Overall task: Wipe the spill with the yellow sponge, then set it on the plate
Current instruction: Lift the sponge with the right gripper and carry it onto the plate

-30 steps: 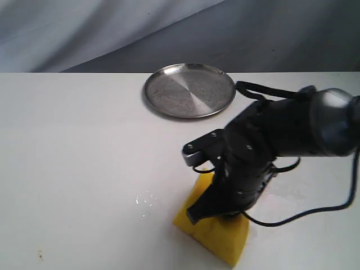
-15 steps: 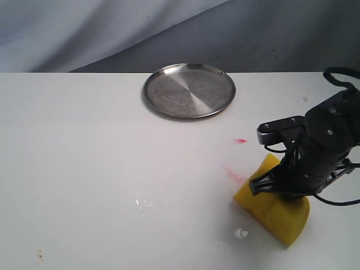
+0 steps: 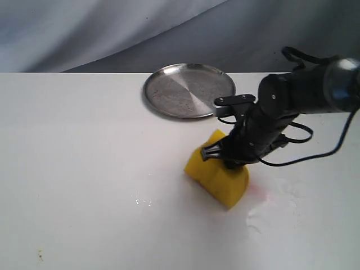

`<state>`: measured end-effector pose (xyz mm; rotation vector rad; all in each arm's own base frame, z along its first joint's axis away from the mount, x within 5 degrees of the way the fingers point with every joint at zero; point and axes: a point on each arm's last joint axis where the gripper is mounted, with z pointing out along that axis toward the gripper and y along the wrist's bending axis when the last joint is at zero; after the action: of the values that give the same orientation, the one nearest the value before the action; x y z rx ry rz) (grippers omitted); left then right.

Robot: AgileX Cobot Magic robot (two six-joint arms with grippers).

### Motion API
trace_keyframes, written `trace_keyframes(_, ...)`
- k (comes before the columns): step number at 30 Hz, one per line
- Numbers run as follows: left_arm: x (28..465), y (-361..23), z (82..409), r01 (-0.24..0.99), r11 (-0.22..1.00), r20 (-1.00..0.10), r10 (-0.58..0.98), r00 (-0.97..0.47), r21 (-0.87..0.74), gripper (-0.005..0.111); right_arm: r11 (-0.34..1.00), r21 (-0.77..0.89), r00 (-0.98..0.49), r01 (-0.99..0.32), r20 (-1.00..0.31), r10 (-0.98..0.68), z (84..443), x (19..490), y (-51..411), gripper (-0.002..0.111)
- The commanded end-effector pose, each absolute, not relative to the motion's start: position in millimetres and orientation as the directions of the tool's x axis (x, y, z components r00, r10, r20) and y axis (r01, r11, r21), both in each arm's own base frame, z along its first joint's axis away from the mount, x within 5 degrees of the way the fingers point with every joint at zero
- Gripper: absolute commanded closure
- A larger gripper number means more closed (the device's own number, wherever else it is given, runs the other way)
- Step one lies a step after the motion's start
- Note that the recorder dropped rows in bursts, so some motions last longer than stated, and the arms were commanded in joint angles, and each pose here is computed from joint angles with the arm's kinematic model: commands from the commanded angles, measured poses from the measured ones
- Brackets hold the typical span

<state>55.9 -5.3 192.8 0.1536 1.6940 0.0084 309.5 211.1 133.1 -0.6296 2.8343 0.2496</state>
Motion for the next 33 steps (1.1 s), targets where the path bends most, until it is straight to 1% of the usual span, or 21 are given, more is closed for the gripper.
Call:
trace_keyframes(1,56,-5,195,0.094,0.992,-0.989,0.099,-0.110,0.089,0.107,0.855,0.215,-0.845,-0.472,-0.386,-0.370,152,334,249,0.108)
trace_keyframes(6,56,-5,195,0.094,0.992,-0.989,0.099,-0.110,0.089,0.107,0.833,0.228,-0.780,-0.503,-0.535,-0.324,193,364,269,0.108)
trace_keyframes(10,56,-5,195,0.094,0.992,-0.989,0.099,-0.110,0.089,0.107,0.827,0.212,-0.683,-0.520,-0.685,-0.254,229,386,275,0.108)
trace_keyframes(13,56,-5,195,0.094,0.992,-0.989,0.099,-0.110,0.089,0.107,0.838,0.209,-0.599,-0.504,-0.783,-0.165,248,401,272,0.108)
trace_keyframes(17,56,-5,195,0.094,0.992,-0.989,0.099,-0.110,0.089,0.107,0.857,0.202,-0.466,-0.474,-0.883,-0.050,259,418,266,0.108)
trace_keyframes(19,56,-5,195,0.094,0.992,-0.989,0.099,-0.110,0.089,0.107,0.867,0.202,-0.424,-0.455,-0.905,-0.011,253,427,264,0.108)
trace_keyframes(21,56,-5,195,0.094,0.992,-0.989,0.099,-0.110,0.089,0.107,0.877,0.217,-0.418,-0.428,-0.908,0.020,242,435,260,0.108)
trace_keyframes(24,56,-5,195,0.094,0.992,-0.989,0.099,-0.110,0.089,0.107,0.905,0.228,-0.383,-0.360,-0.920,0.079,203,458,250,0.108)
trace_keyframes(26,56,-5,195,0.094,0.992,-0.989,0.099,-0.110,0.089,0.107,0.917,0.225,-0.385,-0.329,-0.919,0.087,182,467,242,0.107)
trace_keyframes(27,56,-5,195,0.094,0.992,-0.989,0.099,-0.110,0.089,0.107,0.919,0.223,-0.386,-0.325,-0.918,0.086,176,469,241,0.104)
trace_keyframes(28,56,-5,195,0.094,0.992,-0.989,0.099,-0.110,0.089,0.107,0.921,0.223,-0.412,-0.320,-0.908,0.077,165,476,242,0.093)
trace_keyframes(29,56,-5,195,0.094,0.992,-0.989,0.099,-0.110,0.089,0.107,0.920,0.225,-0.431,-0.321,-0.900,0.070,162,478,243,0.087)
trace_keyframes(30,56,-5,195,0.094,0.992,-0.989,0.099,-0.110,0.089,0.107,0.915,0.242,-0.477,-0.324,-0.876,0.063,158,484,247,0.069)
trace_keyframes(31,56,-5,195,0.094,0.992,-0.989,0.099,-0.110,0.089,0.107,0.910,0.247,-0.503,-0.332,-0.863,0.050,158,487,251,0.057)
trace_keyframes(32,56,-5,195,0.094,0.992,-0.989,0.099,-0.110,0.089,0.107,0.906,0.252,-0.526,-0.339,-0.850,0.040,158,489,254,0.047)
trace_keyframes(33,56,-5,195,0.094,0.992,-0.989,0.099,-0.110,0.089,0.107,0.906,0.255,-0.540,-0.339,-0.841,0.035,160,490,253,0.044)
